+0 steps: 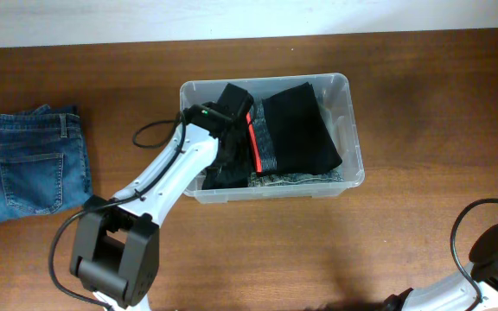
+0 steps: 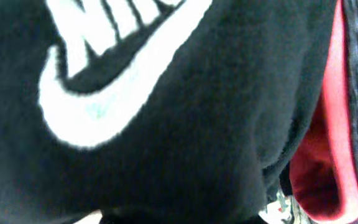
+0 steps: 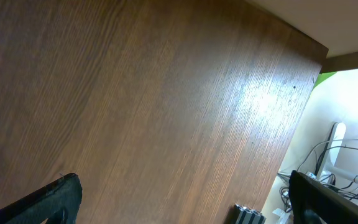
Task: Pack container
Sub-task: 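Carry the black Nike garment into the container's left side, then push the black Nike garment down into the container with the left gripper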
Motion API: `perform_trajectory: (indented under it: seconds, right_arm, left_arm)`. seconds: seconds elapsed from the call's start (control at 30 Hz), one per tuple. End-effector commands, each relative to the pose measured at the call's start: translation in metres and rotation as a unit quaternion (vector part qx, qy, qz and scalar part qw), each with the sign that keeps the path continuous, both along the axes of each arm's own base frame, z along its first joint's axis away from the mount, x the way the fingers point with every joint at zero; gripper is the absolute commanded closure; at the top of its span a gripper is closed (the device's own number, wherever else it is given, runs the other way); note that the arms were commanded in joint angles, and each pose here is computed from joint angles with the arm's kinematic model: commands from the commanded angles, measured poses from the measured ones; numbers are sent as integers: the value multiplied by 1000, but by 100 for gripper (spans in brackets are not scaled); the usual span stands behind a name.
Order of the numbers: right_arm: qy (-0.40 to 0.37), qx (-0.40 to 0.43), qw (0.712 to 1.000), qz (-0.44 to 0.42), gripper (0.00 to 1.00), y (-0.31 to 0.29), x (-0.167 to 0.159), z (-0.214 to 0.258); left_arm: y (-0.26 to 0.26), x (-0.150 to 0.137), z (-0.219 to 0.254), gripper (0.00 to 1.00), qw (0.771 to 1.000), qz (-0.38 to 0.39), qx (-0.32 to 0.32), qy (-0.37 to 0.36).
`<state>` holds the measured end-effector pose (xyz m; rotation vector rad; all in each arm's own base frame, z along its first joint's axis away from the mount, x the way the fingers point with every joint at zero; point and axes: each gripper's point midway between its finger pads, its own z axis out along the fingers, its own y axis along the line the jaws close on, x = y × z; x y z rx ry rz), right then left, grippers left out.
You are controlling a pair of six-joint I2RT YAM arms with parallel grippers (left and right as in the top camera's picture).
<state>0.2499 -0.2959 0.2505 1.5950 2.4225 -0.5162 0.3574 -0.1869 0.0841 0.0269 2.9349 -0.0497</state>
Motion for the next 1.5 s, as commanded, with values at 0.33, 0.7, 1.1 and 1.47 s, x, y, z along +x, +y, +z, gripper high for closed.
perform_trajectory:
  seconds: [0.33,0.7,1.1,1.47]
  right_arm:
    - [2,-5,1000,-5,1,-2,-2,2]
    - [2,-5,1000,-5,1,-2,-2,2]
    - [2,-5,1000,-5,1,-2,-2,2]
    - [2,-5,1000,-5,1,-2,-2,2]
  left_arm:
    - [0,-7,-10,28,1000,-9,13,11]
    - [0,18,60,25,998,2,-12,-59]
    - [14,23,52,98,997,13,21,-69]
    - [19,31,11,99,997,16,64,-46]
